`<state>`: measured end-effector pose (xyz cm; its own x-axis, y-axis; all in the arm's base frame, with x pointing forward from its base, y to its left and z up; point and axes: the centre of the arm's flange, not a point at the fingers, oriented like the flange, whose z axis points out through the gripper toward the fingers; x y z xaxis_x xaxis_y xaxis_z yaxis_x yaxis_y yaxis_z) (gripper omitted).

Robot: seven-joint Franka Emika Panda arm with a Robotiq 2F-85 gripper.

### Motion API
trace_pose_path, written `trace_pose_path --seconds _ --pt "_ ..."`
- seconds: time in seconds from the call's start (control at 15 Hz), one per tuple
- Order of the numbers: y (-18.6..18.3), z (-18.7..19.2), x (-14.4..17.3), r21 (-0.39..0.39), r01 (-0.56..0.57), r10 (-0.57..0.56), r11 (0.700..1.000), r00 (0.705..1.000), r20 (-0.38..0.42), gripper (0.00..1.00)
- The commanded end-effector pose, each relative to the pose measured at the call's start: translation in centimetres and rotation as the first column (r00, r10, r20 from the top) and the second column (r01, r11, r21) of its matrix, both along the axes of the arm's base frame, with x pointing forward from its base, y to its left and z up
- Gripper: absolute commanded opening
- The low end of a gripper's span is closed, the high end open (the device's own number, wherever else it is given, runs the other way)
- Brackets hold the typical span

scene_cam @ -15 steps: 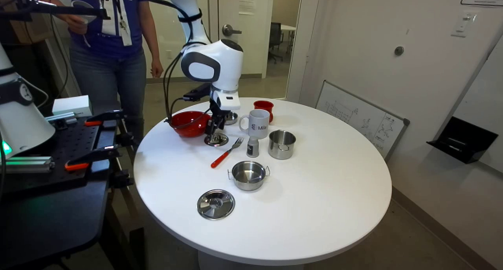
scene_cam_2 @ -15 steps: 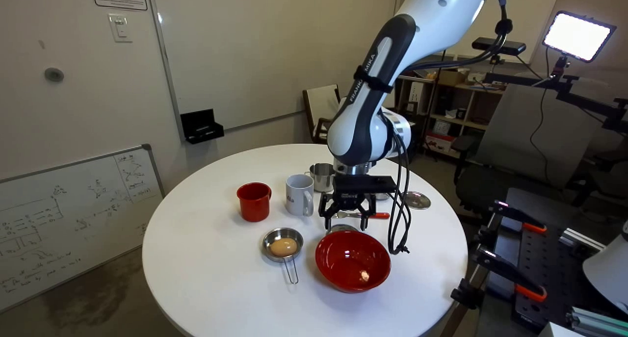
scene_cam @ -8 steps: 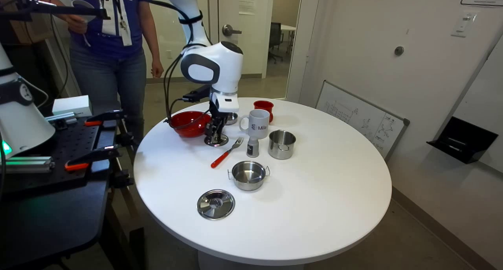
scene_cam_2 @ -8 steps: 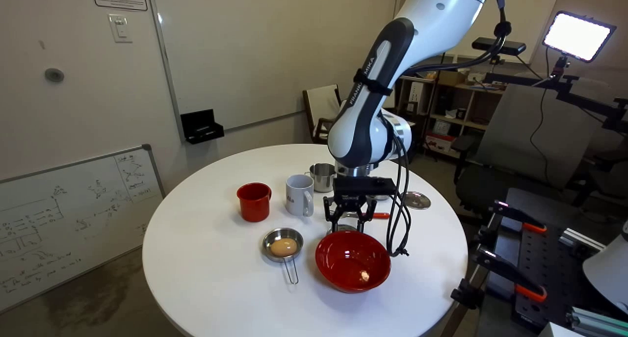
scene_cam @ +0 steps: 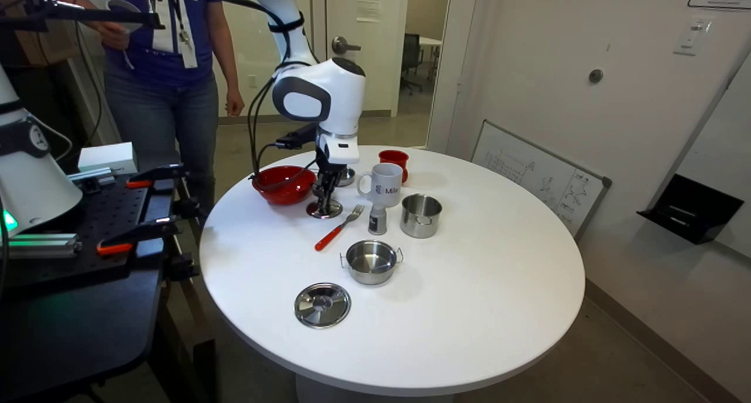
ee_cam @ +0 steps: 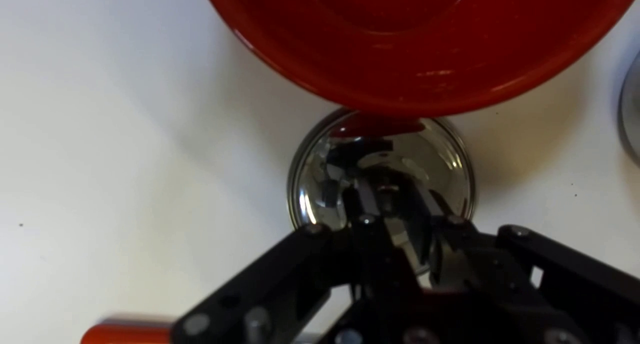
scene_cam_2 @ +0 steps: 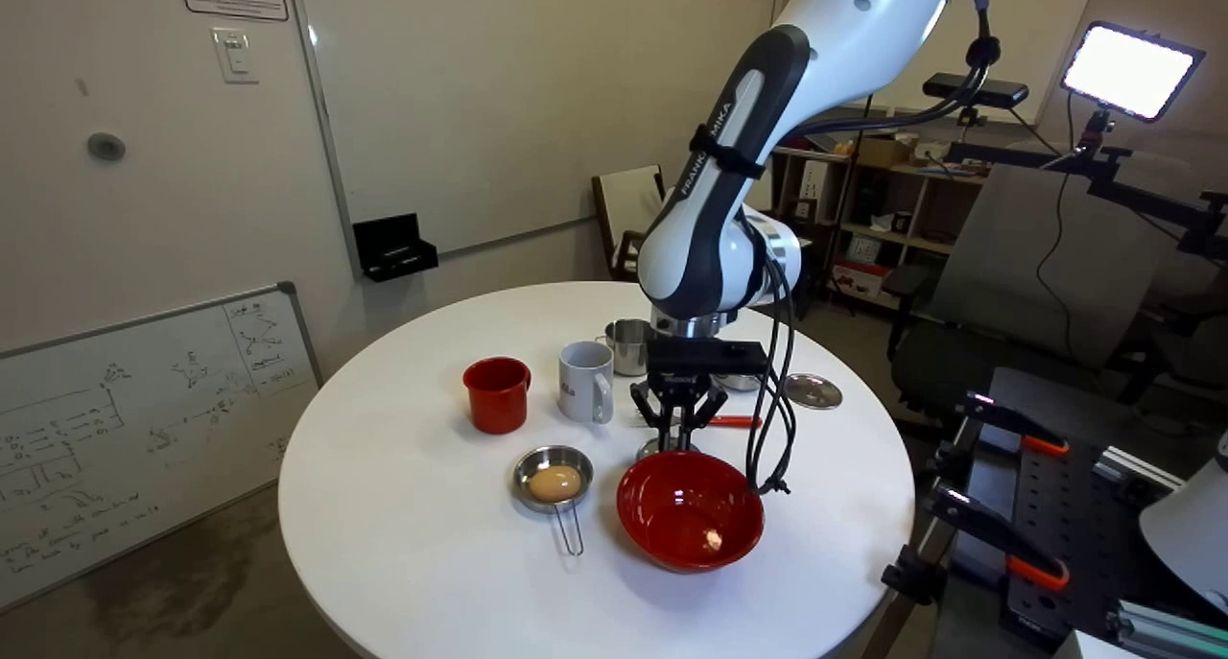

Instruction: Put the left lid on the silver pot closest to you

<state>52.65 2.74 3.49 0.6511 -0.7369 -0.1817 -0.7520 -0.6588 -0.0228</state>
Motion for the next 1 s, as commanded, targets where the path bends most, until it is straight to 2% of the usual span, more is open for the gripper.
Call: trace_pose_path --seconds 0.0,0.13,0.6,0.93 --pt "0.1 -0.5 0.2 -0.002 0.032 -0.032 0.999 0.999 -0.012 0.09" --pt "-0.1 0.2 0.2 -0.006 0.036 -0.036 0.999 0.999 -0.005 0.09" --pt "-1.4 7.4 1.6 -0.096 0.005 0.003 0.995 0.997 0.082 0.09" --pt "-1.6 11.0 2.3 -0.117 -0.021 0.036 0.993 0.992 0.122 0.09"
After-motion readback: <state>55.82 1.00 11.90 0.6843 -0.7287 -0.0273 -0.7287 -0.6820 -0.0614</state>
